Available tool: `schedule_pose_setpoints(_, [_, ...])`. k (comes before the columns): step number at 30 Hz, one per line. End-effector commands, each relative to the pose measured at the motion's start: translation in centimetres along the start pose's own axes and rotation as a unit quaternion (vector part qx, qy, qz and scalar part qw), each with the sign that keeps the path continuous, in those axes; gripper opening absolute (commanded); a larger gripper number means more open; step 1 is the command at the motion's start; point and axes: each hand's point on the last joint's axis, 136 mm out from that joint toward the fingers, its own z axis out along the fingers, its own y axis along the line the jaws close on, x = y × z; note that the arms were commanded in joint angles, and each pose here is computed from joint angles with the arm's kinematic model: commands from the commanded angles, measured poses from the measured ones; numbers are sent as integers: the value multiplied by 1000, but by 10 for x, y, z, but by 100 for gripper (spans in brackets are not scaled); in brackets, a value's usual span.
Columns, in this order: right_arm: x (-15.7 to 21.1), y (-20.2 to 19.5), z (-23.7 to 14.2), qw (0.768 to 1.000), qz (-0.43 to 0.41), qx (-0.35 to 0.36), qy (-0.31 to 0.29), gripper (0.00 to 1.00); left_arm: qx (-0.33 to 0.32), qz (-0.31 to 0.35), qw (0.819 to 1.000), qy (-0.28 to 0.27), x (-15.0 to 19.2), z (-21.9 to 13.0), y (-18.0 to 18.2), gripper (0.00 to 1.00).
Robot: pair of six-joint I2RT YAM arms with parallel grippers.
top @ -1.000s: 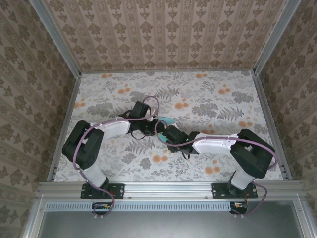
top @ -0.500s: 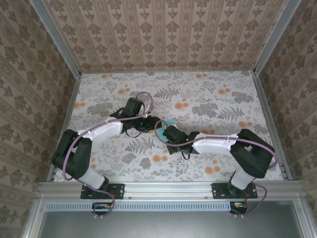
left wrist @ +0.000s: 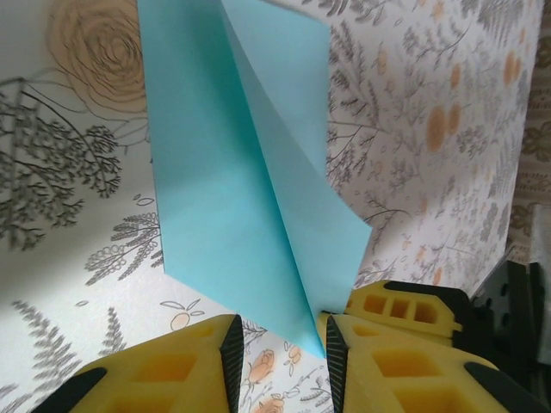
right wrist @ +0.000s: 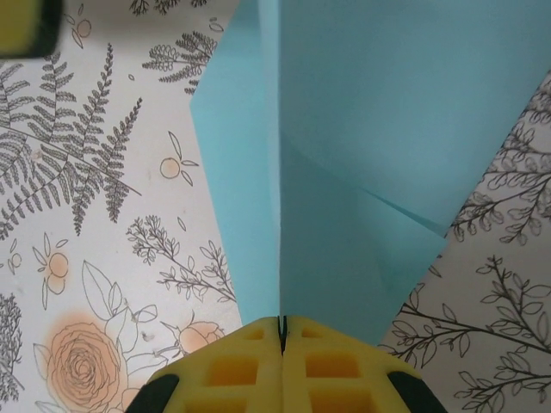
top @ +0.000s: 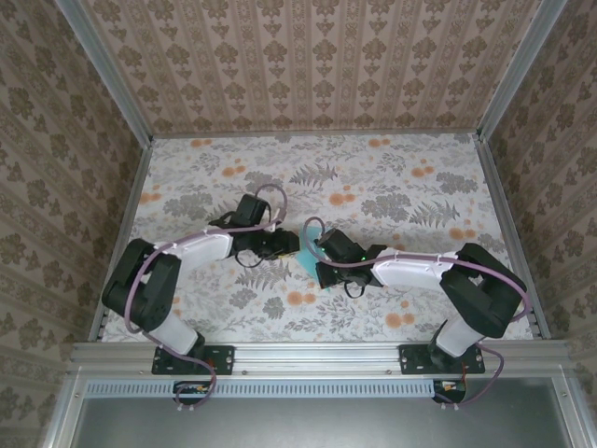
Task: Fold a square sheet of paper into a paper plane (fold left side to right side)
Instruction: Fourth fold the wing at the center of the table.
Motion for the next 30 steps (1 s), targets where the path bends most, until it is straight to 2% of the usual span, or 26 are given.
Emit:
schedule_pose_setpoints(1, [1,9,-5,999,19,-39,3,2,23,13,1000,7,-5,12,-17,34])
schedule_pose_setpoints(12, [5,2,0,997,50,-57,9,2,16,12,999,34,-5,42,-16,34])
schedule_pose_setpoints(30, [7,-2,6,992,91,-87,16,3,-28,-17,998,49,-1,60,12,38])
